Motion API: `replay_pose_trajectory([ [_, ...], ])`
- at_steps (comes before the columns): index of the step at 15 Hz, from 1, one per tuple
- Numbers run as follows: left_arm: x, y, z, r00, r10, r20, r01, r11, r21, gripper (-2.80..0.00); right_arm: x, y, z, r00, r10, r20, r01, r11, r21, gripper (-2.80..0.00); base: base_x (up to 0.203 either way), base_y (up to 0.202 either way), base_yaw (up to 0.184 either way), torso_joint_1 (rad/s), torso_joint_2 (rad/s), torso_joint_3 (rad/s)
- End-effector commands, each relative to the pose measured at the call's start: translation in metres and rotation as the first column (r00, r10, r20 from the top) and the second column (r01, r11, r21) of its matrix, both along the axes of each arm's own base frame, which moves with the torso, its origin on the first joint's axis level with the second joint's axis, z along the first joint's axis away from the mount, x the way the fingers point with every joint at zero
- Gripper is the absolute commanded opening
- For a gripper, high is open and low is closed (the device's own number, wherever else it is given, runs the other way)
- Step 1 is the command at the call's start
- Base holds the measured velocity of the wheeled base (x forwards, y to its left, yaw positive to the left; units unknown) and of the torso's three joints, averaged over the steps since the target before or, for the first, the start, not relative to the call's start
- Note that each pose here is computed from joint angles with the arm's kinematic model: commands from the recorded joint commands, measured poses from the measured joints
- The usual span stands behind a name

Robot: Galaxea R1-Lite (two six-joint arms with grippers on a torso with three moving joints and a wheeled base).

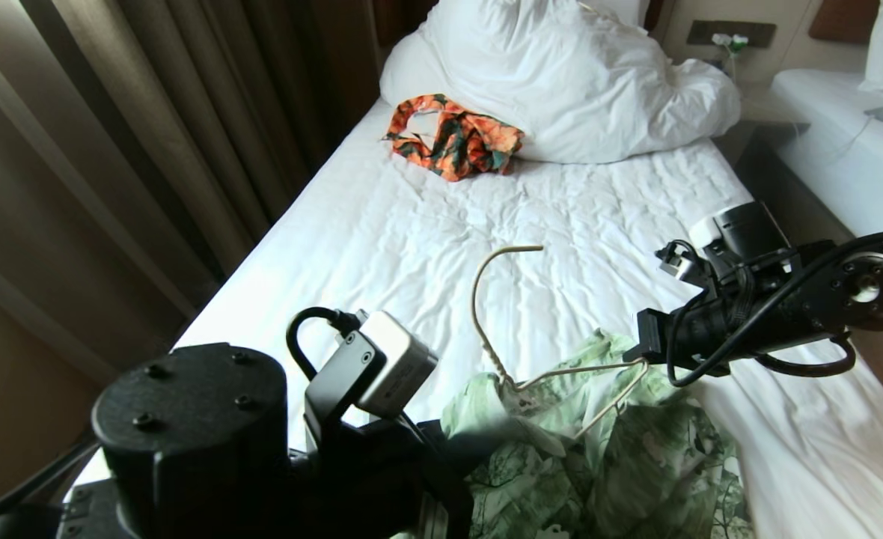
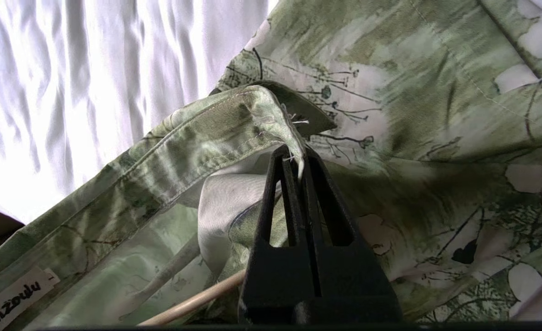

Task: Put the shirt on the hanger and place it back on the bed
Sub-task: Hook the other side of the shirt onto the hanger

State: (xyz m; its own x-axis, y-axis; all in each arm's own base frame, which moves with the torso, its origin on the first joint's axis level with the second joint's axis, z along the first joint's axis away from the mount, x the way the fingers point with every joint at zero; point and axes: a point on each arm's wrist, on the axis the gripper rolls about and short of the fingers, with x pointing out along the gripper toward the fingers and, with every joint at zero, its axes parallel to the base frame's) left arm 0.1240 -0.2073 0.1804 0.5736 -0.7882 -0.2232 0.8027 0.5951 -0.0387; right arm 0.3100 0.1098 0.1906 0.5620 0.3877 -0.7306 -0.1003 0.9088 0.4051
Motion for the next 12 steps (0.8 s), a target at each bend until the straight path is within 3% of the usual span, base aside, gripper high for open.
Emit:
replay_pose_trajectory([
  [1, -0.003, 0.007, 0.007, 1.0, 0.004, 0.009, -0.004, 1.0, -0.017, -2.8, -0.005, -0.007, 0.003, 1.0, -0.015, 0.003, 0.015, 1.0, 0.003, -2.8, 0.0, 0.0, 0.0, 0.0, 0.0, 0.0],
  [3, -0.006, 0.013, 0.016, 1.0, 0.007, 0.02, -0.007, 0.999, -0.036, -2.8, -0.008, -0.011, 0.004, 1.0, -0.025, 0.004, 0.025, 1.0, 0.003, -2.8, 0.0, 0.0, 0.0, 0.0, 0.0, 0.0],
  [12, -0.009, 0.009, 0.012, 1.0, -0.015, -0.004, 0.015, 1.0, 0.005, -2.8, -0.039, -0.02, 0.05, 0.989, -0.023, 0.146, 0.016, 0.999, 0.05, -2.8, 0.0, 0.0, 0.0, 0.0, 0.0, 0.0],
])
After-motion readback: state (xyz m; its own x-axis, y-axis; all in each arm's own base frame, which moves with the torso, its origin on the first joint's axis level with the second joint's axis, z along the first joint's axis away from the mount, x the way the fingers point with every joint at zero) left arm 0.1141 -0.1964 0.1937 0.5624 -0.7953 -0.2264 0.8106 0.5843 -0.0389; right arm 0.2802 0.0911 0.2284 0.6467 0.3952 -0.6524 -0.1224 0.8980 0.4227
